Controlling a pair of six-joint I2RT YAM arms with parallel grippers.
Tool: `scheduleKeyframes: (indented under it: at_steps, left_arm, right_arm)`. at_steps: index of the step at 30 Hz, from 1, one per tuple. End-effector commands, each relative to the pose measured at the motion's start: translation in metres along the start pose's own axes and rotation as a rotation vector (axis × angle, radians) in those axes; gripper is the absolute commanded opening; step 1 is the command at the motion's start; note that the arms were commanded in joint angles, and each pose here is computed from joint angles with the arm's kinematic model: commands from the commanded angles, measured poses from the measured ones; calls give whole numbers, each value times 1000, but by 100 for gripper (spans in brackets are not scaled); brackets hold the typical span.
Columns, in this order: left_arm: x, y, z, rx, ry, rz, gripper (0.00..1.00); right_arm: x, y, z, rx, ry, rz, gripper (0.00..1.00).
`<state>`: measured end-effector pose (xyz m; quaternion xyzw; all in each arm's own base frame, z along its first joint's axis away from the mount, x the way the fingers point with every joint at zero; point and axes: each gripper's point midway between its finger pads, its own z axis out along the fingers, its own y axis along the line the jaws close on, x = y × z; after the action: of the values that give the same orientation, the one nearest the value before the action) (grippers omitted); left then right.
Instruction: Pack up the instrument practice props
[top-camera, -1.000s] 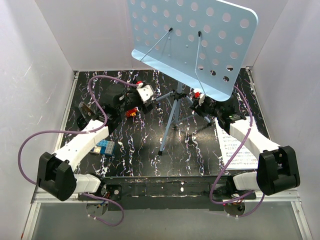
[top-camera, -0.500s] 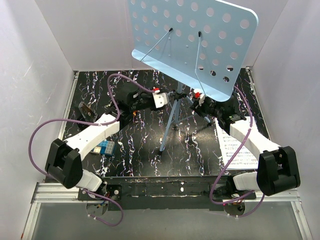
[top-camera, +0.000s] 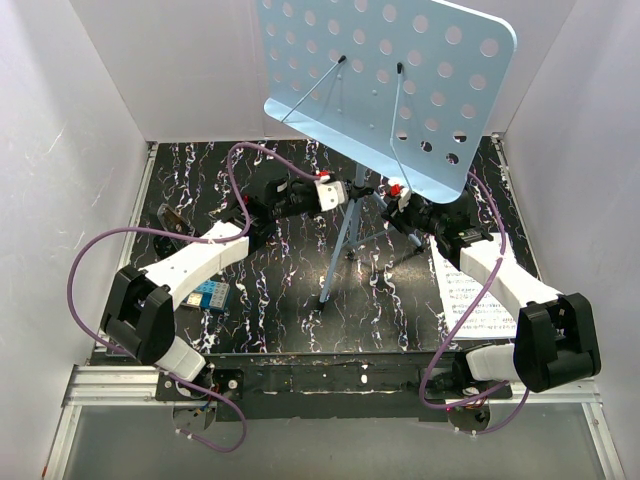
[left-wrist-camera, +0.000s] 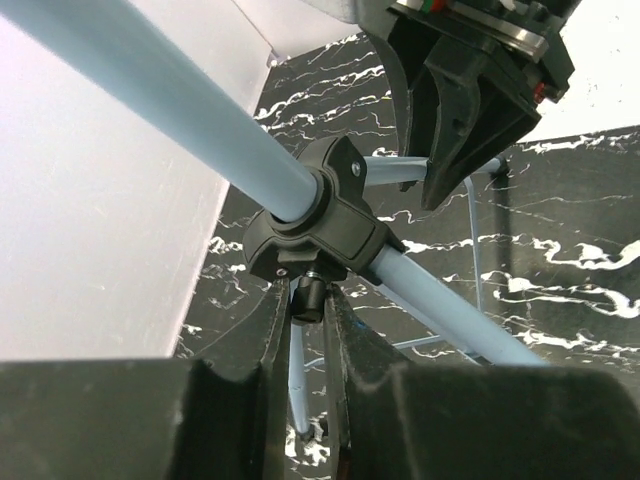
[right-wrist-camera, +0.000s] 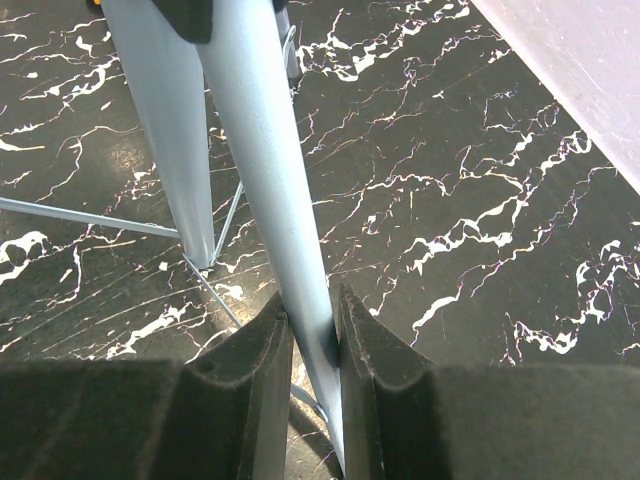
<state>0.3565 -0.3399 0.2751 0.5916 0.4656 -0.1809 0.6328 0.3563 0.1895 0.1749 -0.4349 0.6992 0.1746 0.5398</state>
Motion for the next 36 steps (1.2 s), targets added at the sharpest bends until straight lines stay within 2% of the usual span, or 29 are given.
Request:
scheduleKeyframes:
  at_steps: [1,6,8,11,14,21,25,28,31,32,35,36]
  left_arm:
    - [-15,19,-3,-86,7,-122,0]
    - [-25,10,-9,-48,-3,-662,0]
    - [-30,0,-12,-26,1,-820,0]
    - [-40,-9,-17,-1,-31,-947,0]
    - [-36,-9,-18,-23,-56,-1016,0]
    - [-45,38,-6,-222,-179,-1263,0]
    - [-26,59,-1,-386,-216,-1435,0]
    - [7,71,-3,-550,-199,-1695,0]
    - [57,61,-13,-793,-108,-2274,0]
    - [65,56,-12,-825,-75,-2381,0]
    - [66,45,-5,-806,-29,-2556,0]
    - [66,41,-4,-815,-15,-2653,1]
  right_arm:
    - [43,41,-9,-115,145,234,1]
    - [43,41,-9,-118,148,236,1]
    - [45,43,-10,-124,161,244,1]
    - [47,44,-13,-129,181,256,1]
    - [48,48,-14,-151,202,273,1]
    - [53,47,-16,-179,280,313,1]
    - [55,45,-14,-195,325,328,1]
    - [55,39,-11,-187,337,336,1]
    - [53,34,-8,-181,339,334,1]
    - [54,33,-7,-179,341,333,1]
    - [53,31,-6,-179,342,327,1]
    - [54,30,-6,-177,343,328,1]
